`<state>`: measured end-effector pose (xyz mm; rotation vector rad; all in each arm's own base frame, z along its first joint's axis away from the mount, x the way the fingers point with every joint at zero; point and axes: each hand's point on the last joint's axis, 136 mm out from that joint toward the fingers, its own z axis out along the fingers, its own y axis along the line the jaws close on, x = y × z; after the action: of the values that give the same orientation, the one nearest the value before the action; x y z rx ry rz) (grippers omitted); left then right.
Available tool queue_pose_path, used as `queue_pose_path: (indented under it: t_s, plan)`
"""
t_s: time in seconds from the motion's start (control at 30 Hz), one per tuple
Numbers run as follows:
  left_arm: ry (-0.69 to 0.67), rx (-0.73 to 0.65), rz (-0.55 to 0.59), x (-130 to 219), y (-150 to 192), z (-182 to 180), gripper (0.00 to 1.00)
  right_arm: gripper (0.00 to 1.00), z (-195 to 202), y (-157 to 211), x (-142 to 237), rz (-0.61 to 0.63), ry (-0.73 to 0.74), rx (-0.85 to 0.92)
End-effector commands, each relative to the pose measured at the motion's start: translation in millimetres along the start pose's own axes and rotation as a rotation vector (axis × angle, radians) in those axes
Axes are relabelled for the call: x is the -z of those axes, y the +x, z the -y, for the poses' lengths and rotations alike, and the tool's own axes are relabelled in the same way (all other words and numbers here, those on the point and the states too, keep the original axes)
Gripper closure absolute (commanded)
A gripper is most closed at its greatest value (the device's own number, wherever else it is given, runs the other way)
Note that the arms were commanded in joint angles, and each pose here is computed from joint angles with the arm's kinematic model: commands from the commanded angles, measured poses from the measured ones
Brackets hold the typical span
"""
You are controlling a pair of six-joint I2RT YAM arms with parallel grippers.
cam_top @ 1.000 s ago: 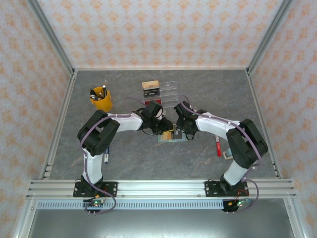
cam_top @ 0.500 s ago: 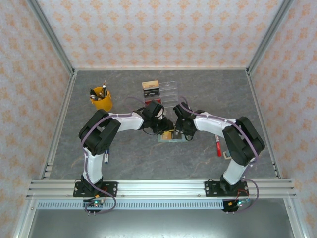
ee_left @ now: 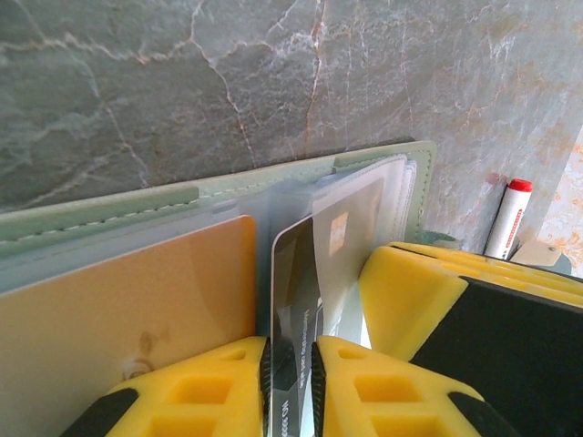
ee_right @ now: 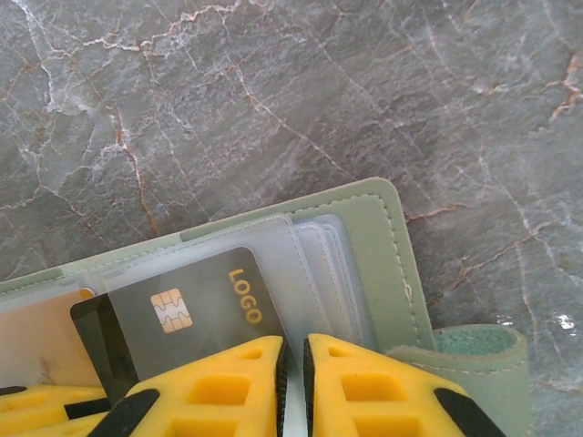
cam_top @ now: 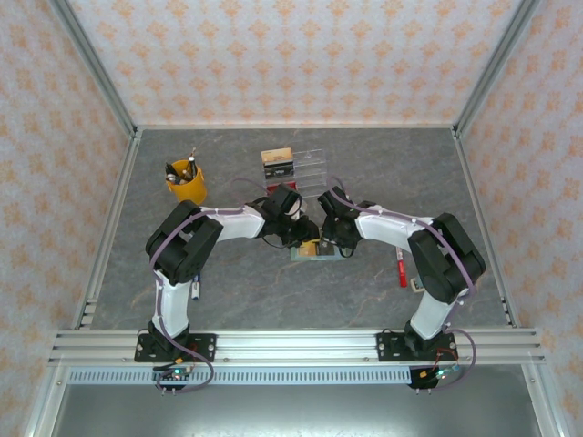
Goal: Take the credit cards out of the card holder
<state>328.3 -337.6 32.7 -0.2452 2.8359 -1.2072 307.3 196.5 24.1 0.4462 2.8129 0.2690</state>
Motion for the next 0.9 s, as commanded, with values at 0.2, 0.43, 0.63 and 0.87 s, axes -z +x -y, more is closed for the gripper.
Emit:
queue_pose_path:
  t_s: [0.2,0.43,0.63,0.87]
  plan:
    - [-0.008,-0.019,0.004,0,0,-2,0.93,0.84,18,10,-14,-0.037,0.078,-0.009]
    - [-0.056,-0.026,0.029,15,-4,-17,1.0,0.84,21,7,-10,-0.018,0.082,-0.014]
    - [-0.106,-0.077,0.052,38,-4,-25,1.0,0.83,16,0,-1,-0.003,0.022,-0.02]
    - [-0.157,-0.15,0.068,69,-4,-35,1.0,0.74,-14,-11,29,0.069,-0.181,0.029]
